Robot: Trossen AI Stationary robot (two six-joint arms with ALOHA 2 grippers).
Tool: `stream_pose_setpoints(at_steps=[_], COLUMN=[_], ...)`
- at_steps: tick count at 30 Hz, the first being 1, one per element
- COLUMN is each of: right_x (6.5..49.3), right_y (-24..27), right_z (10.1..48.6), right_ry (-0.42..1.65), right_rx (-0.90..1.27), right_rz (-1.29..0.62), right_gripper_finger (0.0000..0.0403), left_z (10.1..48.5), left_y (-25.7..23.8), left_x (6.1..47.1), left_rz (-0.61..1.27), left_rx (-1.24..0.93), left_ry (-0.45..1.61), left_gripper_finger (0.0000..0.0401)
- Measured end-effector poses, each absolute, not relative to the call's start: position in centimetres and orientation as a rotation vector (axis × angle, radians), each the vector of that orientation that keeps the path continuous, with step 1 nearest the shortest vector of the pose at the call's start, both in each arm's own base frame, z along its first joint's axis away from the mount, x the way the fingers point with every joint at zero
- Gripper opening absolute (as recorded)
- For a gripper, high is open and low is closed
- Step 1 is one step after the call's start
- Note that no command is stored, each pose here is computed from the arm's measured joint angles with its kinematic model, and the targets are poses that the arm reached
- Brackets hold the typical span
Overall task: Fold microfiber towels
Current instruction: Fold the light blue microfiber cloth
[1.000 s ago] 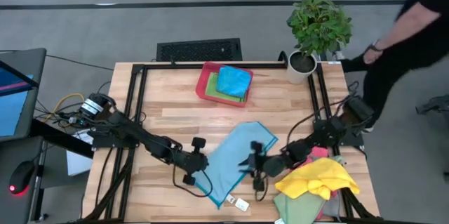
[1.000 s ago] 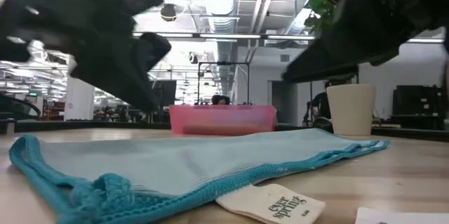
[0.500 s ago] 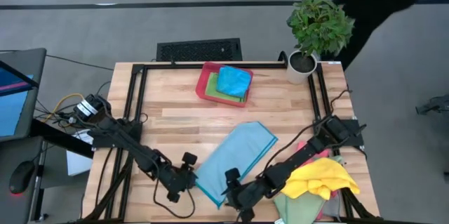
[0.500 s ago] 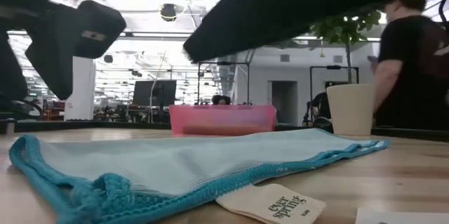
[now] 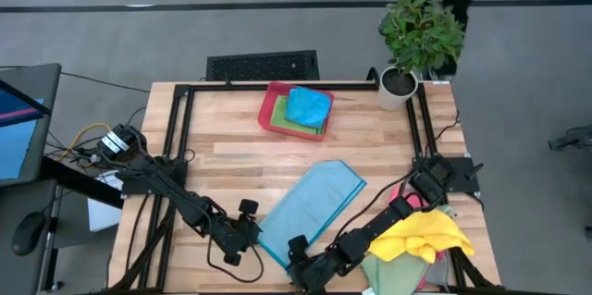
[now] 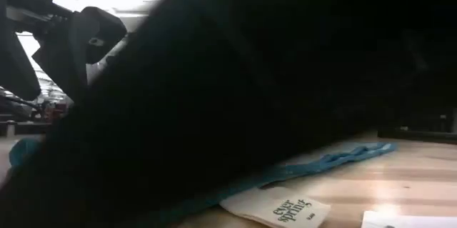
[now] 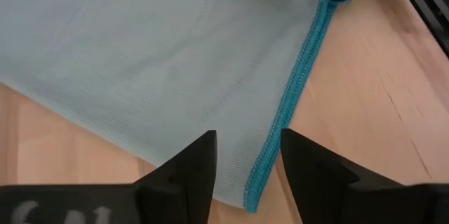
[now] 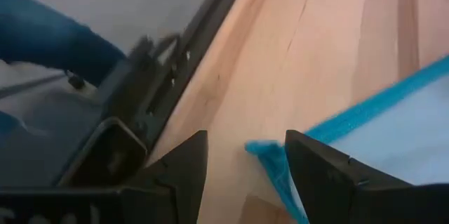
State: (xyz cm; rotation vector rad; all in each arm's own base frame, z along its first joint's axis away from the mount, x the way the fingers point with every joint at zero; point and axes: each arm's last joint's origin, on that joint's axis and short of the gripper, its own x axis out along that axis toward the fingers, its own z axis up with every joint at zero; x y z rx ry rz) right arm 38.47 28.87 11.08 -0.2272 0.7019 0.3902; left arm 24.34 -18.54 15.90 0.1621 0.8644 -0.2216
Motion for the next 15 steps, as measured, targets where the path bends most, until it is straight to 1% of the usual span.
stream_pose_setpoints(at_steps=[3,6,13,15], right_x=[38.5,38.3,38.2,38.3], right_y=[28.5,28.0,28.5,28.4], right_z=[11.1,10.8,9.7,9.5], right_ry=[0.732,0.781,0.787,0.786], right_rx=[-0.185,-0.201,-0.21,-0.201], right_rz=[0.358,0.322,0.322,0.279], right_gripper_finger=[0.0219,0.0219,0.0209,0.0202], left_z=[15.9,15.9,15.9,15.9], left_y=[-18.6,-18.7,-18.7,-18.7], left_x=[24.3,24.2,24.2,24.2], left_rz=[-0.215,-0.213,-0.21,-0.207], left_rx=[0.143,0.131,0.112,0.113], left_ry=[0.867,0.867,0.871,0.87], left_gripper_finger=[0.0153,0.0153,0.0153,0.0153])
